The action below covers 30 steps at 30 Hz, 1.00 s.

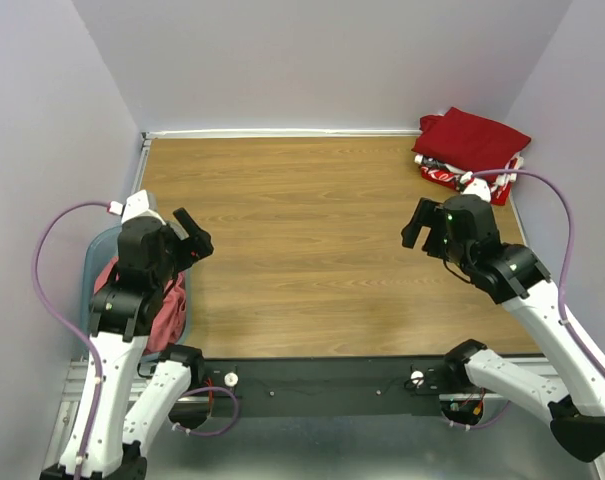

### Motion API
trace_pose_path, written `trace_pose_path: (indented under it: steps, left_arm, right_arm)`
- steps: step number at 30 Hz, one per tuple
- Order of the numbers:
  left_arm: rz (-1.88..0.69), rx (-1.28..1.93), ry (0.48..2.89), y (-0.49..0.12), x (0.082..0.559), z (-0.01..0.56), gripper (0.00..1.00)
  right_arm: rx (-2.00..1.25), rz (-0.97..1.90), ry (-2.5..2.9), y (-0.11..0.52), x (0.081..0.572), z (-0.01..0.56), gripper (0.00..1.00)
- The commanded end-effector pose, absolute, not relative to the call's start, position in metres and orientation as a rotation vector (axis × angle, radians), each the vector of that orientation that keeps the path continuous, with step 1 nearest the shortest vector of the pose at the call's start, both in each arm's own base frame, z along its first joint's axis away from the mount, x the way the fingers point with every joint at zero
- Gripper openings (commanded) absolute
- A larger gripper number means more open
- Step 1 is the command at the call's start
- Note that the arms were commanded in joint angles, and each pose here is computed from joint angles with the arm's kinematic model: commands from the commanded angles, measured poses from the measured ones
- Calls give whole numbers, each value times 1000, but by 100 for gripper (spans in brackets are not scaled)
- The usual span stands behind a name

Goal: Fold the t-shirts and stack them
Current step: Grab the tshirt from the pile

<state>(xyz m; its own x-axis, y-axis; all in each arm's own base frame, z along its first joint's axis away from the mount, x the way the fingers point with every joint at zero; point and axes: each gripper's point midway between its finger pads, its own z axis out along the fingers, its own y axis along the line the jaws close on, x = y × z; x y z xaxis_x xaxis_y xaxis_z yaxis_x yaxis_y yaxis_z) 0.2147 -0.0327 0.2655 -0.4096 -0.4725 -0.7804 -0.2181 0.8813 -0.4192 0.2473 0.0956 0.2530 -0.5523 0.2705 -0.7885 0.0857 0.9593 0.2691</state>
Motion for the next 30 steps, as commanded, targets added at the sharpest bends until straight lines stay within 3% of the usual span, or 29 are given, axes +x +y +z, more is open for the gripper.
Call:
trace_pose_path:
  steps: [1,7,11,17,22,30]
  left_arm:
    - [-168,-499,1963,-13,225,273,99]
    - [-98,-493,1901,-2,238,282,98]
    - [-21,-623,2025,6,232,235,98]
    - [298,-1010,2213,41,205,148,98]
    - [276,-1219,2075,58,203,160,98]
    - [363,-1564,2040,67,191,130,98]
  right_arm:
    - [369,160,2196,85,247,224,100]
    - [469,128,2262,88,251,195,100]
    - [550,176,2250,94,253,197,100]
    - [625,161,2232,97,268,201,100]
    - [619,102,2255,99,278,193,100]
    - [492,81,2369,129,311,182,100]
